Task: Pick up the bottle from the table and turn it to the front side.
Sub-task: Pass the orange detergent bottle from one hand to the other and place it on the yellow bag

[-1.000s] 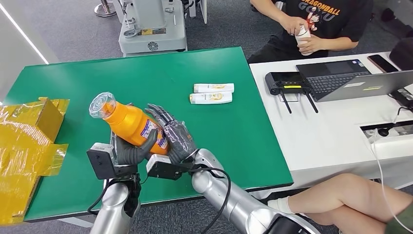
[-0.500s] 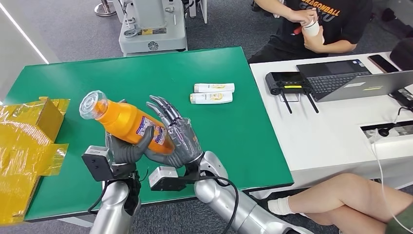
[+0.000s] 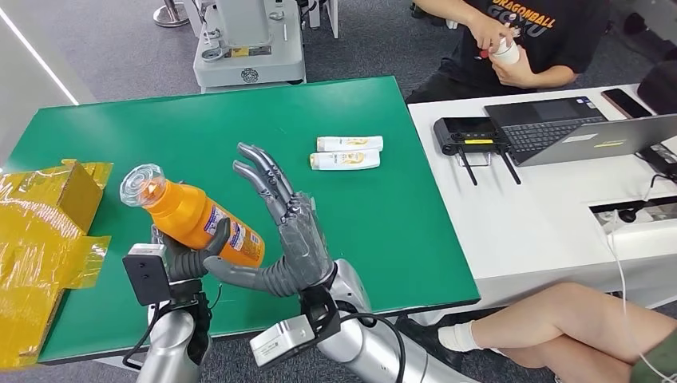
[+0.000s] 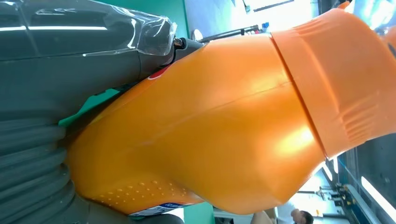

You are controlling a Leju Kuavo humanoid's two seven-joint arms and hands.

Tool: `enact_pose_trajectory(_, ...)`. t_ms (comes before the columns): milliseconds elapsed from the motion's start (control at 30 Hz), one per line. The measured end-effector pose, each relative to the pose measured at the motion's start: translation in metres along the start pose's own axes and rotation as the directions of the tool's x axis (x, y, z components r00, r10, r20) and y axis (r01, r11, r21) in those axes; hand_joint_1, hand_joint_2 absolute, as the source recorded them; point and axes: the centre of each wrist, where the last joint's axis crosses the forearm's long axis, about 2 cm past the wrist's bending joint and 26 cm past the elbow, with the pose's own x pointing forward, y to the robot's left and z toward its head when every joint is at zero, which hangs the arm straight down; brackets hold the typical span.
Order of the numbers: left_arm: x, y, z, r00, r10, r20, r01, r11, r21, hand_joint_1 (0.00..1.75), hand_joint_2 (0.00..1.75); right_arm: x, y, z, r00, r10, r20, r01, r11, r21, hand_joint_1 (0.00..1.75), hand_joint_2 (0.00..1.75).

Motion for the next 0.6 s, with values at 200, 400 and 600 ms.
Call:
enact_pose_trajectory(200,-0.001,0.004,0.002,1.000,-0.009,-0.002,0.009,1.000,0.007,1.75,1.75,0.002,-0.001,0.001,1.000,-0.007,0.004,0.007,1.000,-0.007,0.00,1.75)
enact_pose_trajectory(400,0.000,0.010,0.005,0.998,-0.059,0.005,0.059,0.998,0.025,1.75,1.75,0.002,0.001,0.005,0.999,-0.033,0.000,0.033,0.999,-0.028,0.00,1.75)
enact_pose_trajectory(600,0.011,0.030,-0.006,0.971,-0.221,0.090,0.210,0.971,0.119,1.75,1.75,0.013,0.001,0.022,0.999,-0.041,-0.013,0.040,0.995,-0.093,0.00,1.75)
